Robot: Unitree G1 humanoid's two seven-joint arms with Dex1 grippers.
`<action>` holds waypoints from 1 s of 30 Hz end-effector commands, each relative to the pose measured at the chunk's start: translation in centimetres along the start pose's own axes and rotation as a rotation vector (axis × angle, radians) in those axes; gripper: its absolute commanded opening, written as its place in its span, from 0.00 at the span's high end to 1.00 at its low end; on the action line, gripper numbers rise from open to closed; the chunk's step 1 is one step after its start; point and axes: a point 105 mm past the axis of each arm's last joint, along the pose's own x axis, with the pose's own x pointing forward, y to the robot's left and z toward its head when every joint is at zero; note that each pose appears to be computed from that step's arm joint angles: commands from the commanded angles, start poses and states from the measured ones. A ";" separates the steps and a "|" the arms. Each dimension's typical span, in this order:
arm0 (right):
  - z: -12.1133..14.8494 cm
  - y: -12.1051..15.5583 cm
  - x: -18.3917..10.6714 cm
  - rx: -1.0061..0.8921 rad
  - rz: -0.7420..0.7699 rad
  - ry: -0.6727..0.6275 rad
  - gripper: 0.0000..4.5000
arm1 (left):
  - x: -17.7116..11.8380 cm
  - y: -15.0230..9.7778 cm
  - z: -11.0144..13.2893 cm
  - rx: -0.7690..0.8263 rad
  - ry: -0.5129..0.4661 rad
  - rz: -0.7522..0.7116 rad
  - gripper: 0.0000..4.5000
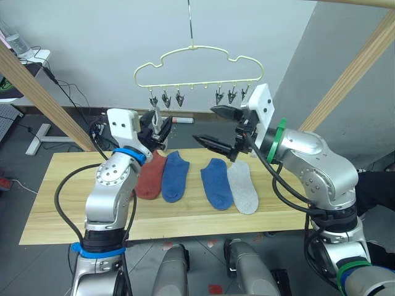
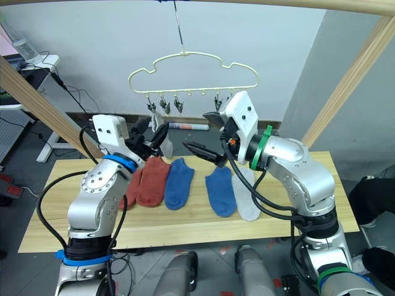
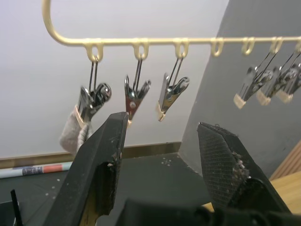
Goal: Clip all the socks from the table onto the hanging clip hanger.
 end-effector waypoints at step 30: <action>2.2 0.9 0.0 -0.040 0.006 -0.062 0.01 | 3.3 1.0 1.0 0.005 -0.102 0.060 0.41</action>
